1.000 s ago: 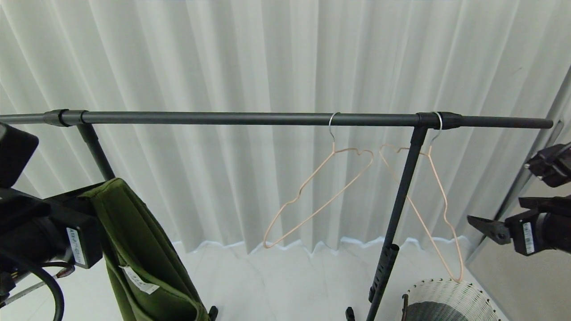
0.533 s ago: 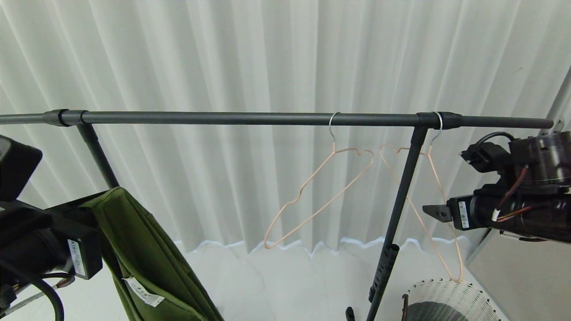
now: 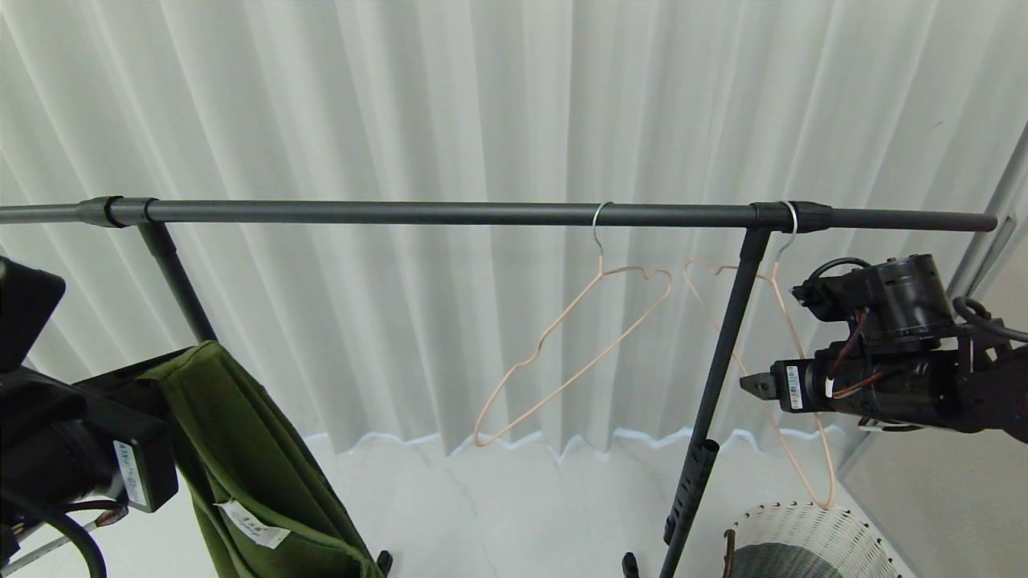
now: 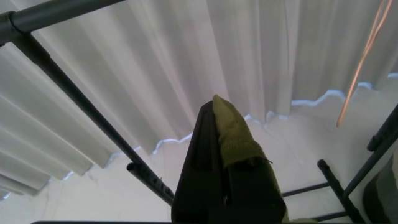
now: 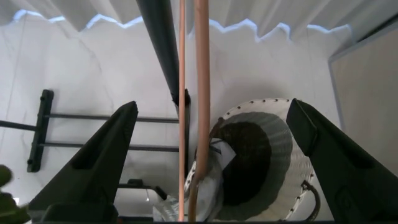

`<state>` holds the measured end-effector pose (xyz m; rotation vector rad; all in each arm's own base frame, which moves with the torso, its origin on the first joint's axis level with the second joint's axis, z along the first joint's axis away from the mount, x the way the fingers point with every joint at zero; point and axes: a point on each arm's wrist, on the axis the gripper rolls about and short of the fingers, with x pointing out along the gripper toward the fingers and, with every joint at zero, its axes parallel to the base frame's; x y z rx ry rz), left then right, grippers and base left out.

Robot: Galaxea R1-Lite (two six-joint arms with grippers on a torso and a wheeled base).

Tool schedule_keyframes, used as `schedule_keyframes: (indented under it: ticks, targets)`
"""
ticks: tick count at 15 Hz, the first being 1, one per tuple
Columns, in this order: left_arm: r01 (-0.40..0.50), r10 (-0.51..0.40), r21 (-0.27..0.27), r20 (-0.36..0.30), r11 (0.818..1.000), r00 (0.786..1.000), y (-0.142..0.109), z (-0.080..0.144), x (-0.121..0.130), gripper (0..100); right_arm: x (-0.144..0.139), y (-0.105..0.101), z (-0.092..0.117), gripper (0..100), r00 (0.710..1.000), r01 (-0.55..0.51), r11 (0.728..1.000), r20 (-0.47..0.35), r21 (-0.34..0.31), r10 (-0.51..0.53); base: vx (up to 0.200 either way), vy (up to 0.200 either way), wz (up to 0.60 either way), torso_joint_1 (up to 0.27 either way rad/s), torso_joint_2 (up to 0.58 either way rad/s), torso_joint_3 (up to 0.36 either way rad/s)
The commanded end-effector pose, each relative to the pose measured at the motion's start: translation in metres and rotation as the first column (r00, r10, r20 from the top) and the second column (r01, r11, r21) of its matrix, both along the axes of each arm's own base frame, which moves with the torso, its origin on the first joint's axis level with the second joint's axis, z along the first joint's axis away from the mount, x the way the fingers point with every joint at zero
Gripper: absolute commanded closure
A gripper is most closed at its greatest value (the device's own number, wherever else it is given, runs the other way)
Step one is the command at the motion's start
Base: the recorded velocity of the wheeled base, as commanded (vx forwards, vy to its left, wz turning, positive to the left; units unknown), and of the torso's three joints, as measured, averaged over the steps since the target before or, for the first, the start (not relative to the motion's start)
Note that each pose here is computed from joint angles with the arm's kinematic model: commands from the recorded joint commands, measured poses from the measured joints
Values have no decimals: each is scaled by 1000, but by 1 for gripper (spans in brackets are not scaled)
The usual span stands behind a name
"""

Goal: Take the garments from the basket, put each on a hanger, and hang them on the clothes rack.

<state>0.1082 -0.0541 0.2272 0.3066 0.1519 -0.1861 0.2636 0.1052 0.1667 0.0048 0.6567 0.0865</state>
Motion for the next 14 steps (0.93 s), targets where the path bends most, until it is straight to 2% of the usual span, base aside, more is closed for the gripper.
schedule_keyframes:
  ticks: [1, 2, 8, 14]
  targets:
    - [-1, 1, 0, -1, 1000, 1000, 0, 0, 0, 100, 0, 1, 0, 0, 1000, 1, 1000, -1, 2, -1, 0, 0, 0, 0, 0, 0]
    - [-1, 1, -1, 1, 1000, 1000, 0, 0, 0, 100, 0, 2, 0, 100, 1000, 0, 1000, -1, 2, 0, 0, 0, 0, 0, 0, 0]
    - [0, 0, 1, 0, 1000, 1000, 0, -1, 0, 100, -5, 1, 7, 100, 1000, 1, 1000, 25, 8, -1, 0, 0, 0, 0, 0, 0]
    - [-3, 3, -6, 19, 1000, 1000, 1, 5, -1, 100, -22, -7, 30, 100, 994, 17, 999, 104, 36, -21, 0, 0, 0, 0, 0, 0]
